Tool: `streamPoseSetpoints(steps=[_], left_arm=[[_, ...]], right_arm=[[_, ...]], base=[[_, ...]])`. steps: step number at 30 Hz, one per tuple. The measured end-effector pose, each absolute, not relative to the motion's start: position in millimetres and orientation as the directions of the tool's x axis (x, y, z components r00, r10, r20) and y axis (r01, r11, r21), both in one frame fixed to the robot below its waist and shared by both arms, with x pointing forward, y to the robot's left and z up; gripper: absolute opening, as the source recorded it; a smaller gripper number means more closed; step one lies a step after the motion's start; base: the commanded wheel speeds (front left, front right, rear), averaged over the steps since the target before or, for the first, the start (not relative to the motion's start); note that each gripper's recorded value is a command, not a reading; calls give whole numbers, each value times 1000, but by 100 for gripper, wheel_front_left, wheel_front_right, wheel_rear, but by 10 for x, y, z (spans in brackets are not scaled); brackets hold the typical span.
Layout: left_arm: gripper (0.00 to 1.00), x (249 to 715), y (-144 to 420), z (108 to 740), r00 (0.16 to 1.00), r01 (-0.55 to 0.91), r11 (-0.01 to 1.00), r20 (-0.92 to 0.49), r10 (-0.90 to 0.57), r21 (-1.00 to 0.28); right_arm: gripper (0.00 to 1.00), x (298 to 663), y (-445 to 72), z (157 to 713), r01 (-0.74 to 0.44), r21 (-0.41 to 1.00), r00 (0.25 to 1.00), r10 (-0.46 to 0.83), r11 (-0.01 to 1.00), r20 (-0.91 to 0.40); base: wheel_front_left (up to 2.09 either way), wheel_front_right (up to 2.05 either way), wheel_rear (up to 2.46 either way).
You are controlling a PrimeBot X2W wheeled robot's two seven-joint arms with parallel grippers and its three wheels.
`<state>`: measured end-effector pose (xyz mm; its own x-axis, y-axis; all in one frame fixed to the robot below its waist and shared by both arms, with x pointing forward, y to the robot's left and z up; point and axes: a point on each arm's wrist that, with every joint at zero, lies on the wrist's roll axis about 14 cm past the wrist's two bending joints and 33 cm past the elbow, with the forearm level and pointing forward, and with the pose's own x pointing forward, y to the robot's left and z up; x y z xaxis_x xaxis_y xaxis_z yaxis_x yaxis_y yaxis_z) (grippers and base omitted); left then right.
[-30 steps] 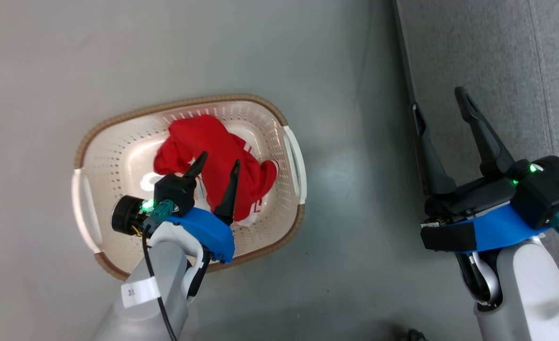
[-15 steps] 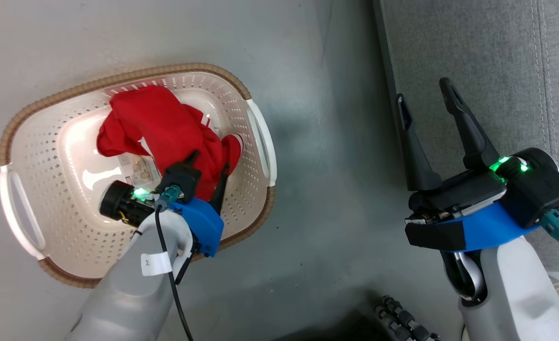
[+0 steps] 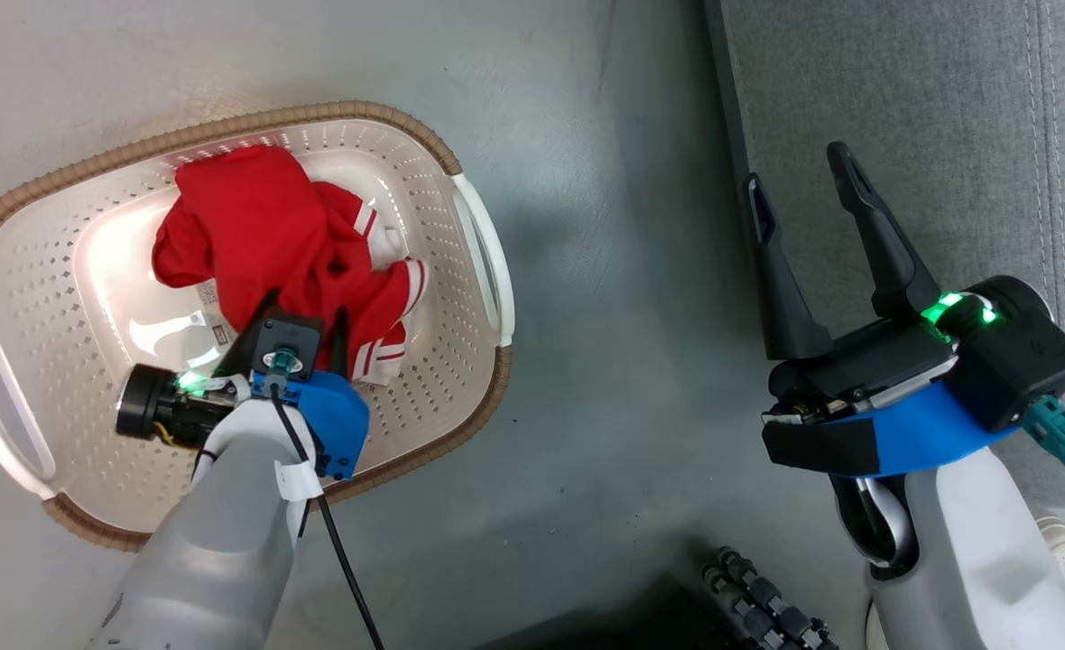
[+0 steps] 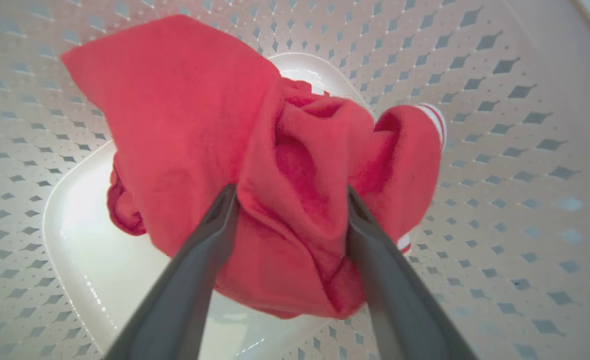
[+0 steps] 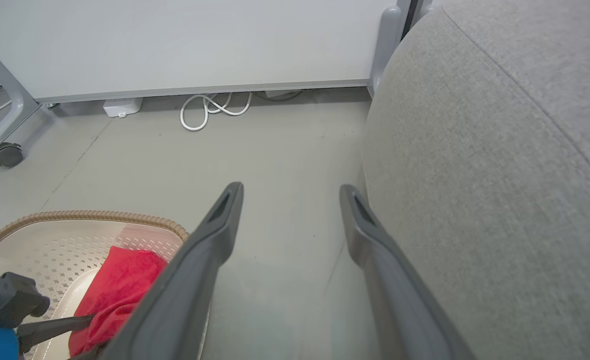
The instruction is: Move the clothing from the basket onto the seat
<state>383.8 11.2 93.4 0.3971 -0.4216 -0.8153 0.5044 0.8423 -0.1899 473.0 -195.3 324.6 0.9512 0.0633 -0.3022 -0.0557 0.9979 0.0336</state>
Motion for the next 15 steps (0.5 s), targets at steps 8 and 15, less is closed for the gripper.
streamPoseSetpoints(steps=[8, 15], left_arm=[[100, 3787, 261, 817, 381, 474, 868, -854, -355, -149], [14, 3759, 293, 763, 364, 465, 873, -868, -337, -144]], right_arm=[[100, 4757, -1923, 3218, -62, 44, 951, 72, 997, -302], [100, 4747, -1933, 3197, -59, 45, 949, 70, 997, -307]], base=[[0, 0, 0], [0, 0, 0]])
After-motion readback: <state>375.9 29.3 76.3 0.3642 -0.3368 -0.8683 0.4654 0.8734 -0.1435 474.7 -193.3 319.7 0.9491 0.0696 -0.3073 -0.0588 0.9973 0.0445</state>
